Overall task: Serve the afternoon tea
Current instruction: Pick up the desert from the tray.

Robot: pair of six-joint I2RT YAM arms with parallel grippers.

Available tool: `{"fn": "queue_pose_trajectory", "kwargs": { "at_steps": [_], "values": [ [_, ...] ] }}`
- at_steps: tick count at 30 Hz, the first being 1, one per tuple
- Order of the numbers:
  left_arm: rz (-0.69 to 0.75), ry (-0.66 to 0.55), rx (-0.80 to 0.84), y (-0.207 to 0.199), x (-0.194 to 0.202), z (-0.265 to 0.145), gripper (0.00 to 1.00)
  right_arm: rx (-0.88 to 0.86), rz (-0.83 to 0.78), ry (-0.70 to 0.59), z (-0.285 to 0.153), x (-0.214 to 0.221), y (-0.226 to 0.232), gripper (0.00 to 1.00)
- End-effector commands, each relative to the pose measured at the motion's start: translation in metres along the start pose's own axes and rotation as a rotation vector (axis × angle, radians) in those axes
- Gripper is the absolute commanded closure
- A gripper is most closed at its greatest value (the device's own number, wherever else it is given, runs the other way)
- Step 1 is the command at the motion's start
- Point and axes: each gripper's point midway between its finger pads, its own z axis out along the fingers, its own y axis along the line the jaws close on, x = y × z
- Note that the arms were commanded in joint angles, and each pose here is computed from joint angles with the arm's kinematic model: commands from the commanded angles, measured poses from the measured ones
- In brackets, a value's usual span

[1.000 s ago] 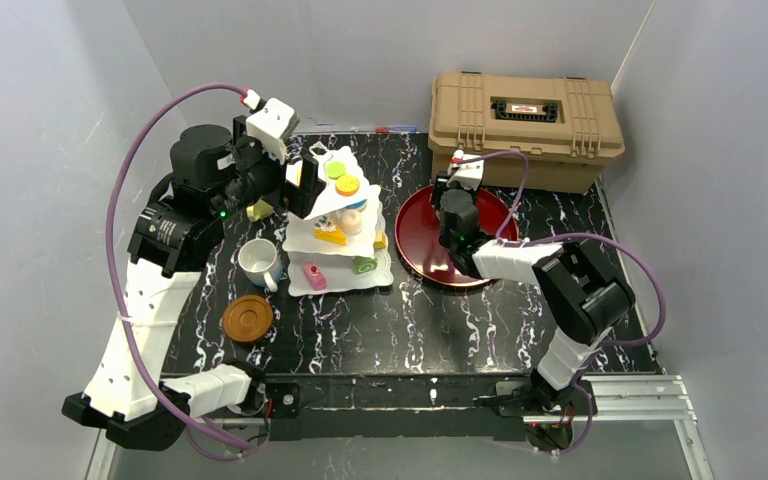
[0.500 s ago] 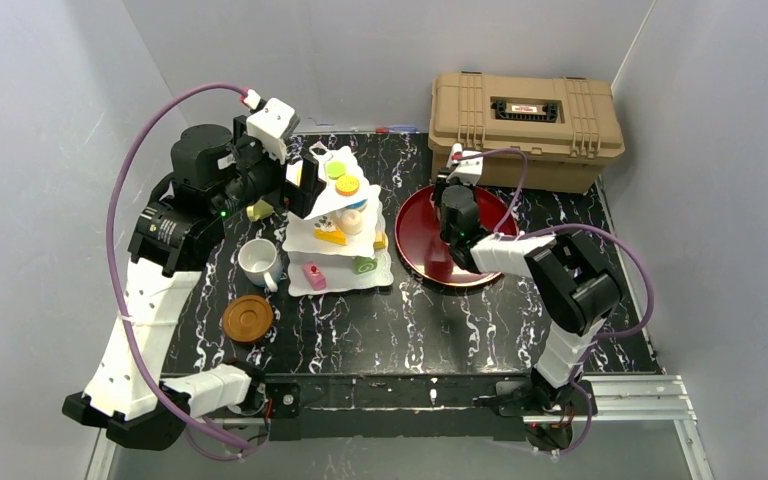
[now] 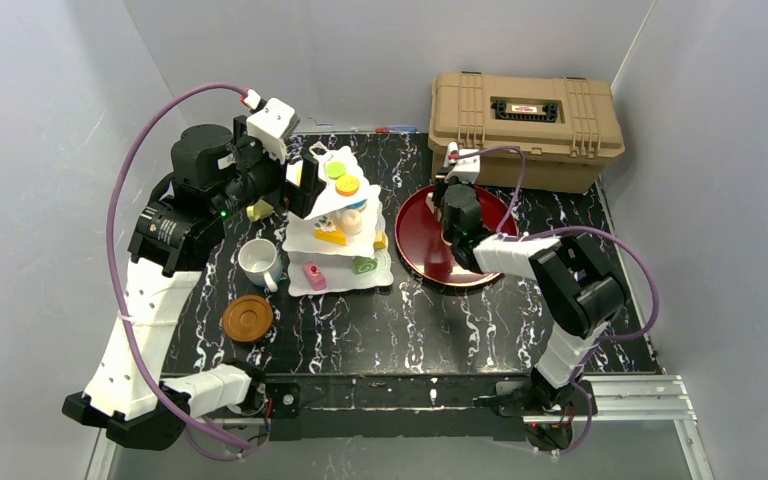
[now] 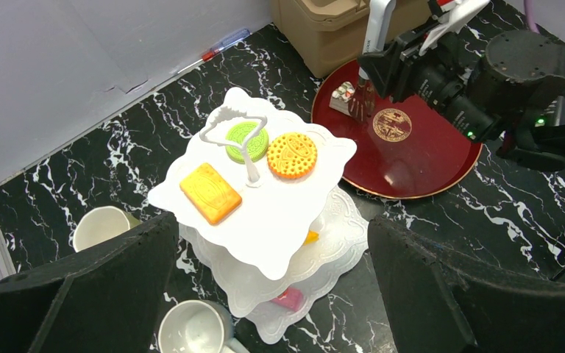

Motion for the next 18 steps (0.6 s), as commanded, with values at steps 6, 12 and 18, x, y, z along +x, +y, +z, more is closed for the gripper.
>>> {"fn": "queue_pose_trajectory", "kwargs": {
  "at_steps": [6,12,18],
  "values": [
    [0.001,-0.024,0.003,0.000,-0.008,-0.004,0.01,-0.078,0.055,-0.100,-0.066,-0.080,-0.001,0.87],
    [-0.002,-0.030,0.003,0.000,-0.011,-0.006,0.01,-0.164,0.065,-0.054,-0.126,-0.086,0.006,0.88],
    [-0.014,-0.019,-0.004,0.000,-0.008,-0.007,0.01,-0.252,0.080,-0.001,-0.185,-0.094,0.021,0.89]
  ]
}}
